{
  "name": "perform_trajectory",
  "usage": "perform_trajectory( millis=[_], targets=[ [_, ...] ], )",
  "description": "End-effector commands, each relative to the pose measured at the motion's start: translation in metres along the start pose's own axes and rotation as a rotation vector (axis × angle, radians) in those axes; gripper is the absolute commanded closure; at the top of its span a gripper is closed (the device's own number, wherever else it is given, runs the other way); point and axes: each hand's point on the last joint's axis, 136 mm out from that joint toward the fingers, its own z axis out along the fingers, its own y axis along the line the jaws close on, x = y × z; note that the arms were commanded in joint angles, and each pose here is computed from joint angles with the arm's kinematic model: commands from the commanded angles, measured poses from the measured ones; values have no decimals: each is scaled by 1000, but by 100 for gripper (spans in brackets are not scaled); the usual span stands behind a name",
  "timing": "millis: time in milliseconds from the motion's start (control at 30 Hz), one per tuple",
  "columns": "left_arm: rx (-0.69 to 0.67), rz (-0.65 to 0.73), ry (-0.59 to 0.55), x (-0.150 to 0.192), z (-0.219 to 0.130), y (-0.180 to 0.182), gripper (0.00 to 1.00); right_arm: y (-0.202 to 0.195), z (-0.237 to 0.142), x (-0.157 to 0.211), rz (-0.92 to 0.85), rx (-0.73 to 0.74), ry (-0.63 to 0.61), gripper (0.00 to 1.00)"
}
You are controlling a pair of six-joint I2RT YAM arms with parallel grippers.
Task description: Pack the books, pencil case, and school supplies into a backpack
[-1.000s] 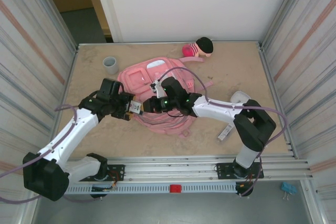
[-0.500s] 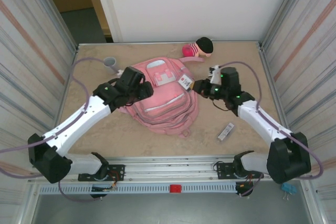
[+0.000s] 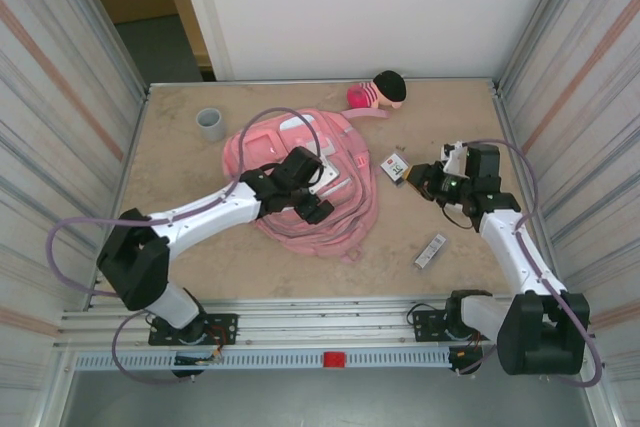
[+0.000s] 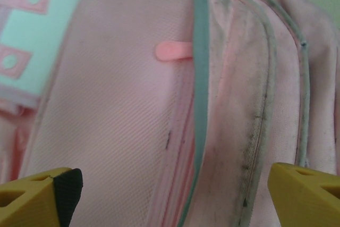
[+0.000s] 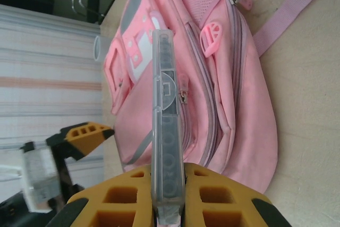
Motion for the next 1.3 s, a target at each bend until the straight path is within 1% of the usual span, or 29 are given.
perform_trajectory(
  millis=[0, 100, 167, 333, 367, 400, 433, 467, 567, 633, 700, 833, 1000, 1100, 1267],
  targets=[
    [81, 141, -57, -13, 7, -14, 6, -1, -5, 10, -21, -11, 18, 88],
    [53, 156, -24, -6, 22, -12, 5, -4, -4, 13, -12, -9, 24, 88],
    [29, 161, 1, -1, 30, -8, 8, -5, -4, 14, -9, -6, 25, 88],
    [-64, 164, 40, 9, 46, 6, 20, -5, -7, 15, -13, 3, 21, 89],
    [-71, 164, 44, 10, 47, 6, 24, -6, -7, 15, -14, 5, 20, 89],
    [-82, 161, 43, 9, 46, 9, 31, -7, -7, 16, -12, 7, 19, 89],
    [-85, 157, 36, 7, 42, 9, 41, -8, -7, 17, -10, 10, 19, 89],
    [-85, 150, 18, 1, 36, 9, 49, -9, -8, 18, -7, 12, 20, 89],
    [-52, 110, -85, -26, 3, 8, 67, -14, -8, 19, 3, 24, 15, 89],
    [-20, 88, -172, -48, -27, 7, 79, -17, -9, 20, 9, 32, 10, 89],
    [-11, 64, -247, -68, -52, 10, 85, -18, -7, 19, 19, 33, 10, 89],
    [25, -8, -341, -94, -87, 23, 88, -7, -1, 24, 30, -23, 28, 88],
    [108, -169, -445, -112, -114, 48, 89, 21, 26, 52, 0, -91, 100, 87],
    [134, -220, -503, -116, -124, 58, 90, 36, 50, 66, 1, -118, 118, 88],
    [142, -229, -514, -116, -124, 59, 90, 56, 92, 74, 24, -162, 91, 88]
  ],
)
